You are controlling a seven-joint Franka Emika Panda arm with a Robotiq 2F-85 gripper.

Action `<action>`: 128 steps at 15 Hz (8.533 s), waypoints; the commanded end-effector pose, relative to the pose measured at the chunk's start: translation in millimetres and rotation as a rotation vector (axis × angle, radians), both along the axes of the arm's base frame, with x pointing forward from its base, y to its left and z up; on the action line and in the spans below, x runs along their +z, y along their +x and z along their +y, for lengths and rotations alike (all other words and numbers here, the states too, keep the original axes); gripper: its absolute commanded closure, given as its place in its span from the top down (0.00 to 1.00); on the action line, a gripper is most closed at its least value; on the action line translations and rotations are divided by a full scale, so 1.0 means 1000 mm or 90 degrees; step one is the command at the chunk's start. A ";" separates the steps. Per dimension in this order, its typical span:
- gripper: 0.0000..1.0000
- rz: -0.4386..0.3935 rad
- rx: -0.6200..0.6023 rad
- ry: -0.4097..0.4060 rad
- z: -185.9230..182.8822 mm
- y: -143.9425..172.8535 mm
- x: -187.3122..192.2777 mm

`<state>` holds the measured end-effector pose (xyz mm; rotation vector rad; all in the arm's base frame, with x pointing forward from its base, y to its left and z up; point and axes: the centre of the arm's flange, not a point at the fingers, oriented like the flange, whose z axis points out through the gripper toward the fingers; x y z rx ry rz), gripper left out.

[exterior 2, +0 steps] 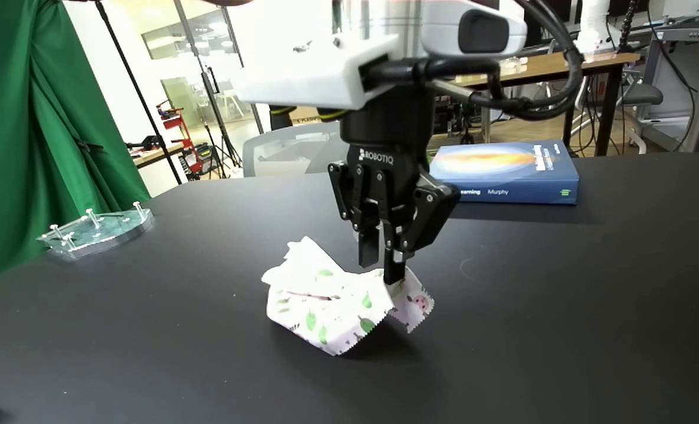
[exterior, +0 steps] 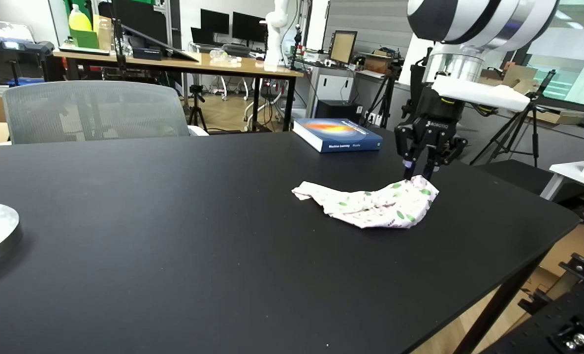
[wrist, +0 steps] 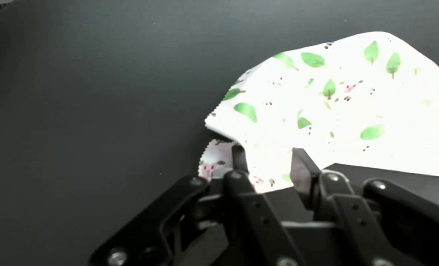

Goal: Spread the cloth

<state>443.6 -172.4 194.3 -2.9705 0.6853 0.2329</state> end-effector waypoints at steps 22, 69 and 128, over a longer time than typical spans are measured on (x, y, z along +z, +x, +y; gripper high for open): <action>0.75 0.057 0.318 -0.063 0.134 0.036 -0.034; 0.88 -0.059 -0.009 -0.116 0.044 0.052 0.021; 0.00 0.031 0.589 0.025 0.293 0.060 -0.043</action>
